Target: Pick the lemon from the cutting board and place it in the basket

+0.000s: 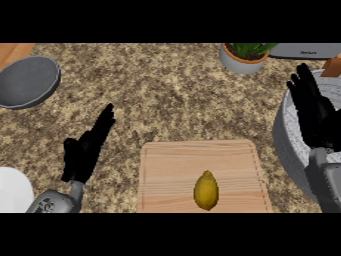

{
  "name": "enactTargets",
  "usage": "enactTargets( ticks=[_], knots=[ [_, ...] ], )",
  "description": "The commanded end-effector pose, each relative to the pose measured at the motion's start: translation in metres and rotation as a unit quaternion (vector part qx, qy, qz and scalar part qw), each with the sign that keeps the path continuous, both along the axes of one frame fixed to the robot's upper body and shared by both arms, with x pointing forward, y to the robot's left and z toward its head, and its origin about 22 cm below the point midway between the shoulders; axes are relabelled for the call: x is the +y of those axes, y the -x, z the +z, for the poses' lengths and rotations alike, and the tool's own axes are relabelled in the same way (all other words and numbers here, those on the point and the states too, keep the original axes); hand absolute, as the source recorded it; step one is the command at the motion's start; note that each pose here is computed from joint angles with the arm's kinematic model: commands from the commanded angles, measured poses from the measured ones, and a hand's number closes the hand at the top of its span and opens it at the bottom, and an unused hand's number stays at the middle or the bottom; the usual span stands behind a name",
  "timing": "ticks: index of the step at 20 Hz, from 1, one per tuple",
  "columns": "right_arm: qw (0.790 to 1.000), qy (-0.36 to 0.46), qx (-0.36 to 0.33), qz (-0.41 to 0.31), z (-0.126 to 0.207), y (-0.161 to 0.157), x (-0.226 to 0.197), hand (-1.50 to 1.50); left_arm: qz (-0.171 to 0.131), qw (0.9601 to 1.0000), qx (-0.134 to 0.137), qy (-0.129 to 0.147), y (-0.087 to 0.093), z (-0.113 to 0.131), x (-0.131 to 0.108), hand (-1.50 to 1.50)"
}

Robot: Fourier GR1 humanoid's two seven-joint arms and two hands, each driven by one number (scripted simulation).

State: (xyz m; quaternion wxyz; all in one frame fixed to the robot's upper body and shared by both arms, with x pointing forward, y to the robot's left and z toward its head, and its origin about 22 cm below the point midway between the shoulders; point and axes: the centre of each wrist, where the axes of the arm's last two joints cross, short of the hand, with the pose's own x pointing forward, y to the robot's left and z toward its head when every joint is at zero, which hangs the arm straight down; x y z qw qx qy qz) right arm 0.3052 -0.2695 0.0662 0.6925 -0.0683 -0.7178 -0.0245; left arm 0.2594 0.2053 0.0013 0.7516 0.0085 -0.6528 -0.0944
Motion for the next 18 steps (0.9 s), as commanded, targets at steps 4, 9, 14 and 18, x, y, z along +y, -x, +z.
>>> enactTargets(
  ticks=[4, 9, 14, 18],
  knots=[
    [0.998, 0.029, -0.043, 0.041, -0.017, 0.03, 0.032, 1.5, -0.026, 0.9912, -0.122, -0.044, -0.019, 0.061, 0.037, 0.0],
    [0.96, 0.033, -0.174, 0.216, -0.028, 0.077, 0.13, 1.5, -0.055, 0.9882, -0.133, -0.052, -0.024, 0.059, 0.045, 0.0],
    [0.969, 0.152, -0.165, 0.104, -0.063, 0.114, 0.193, -1.5, -0.053, 0.9887, -0.132, -0.048, -0.015, 0.056, 0.051, 0.0],
    [0.958, 0.259, -0.122, 0.031, -0.073, 0.111, 0.194, -1.5, -0.051, 0.9876, -0.135, -0.062, -0.015, 0.053, 0.067, 0.0]
  ],
)
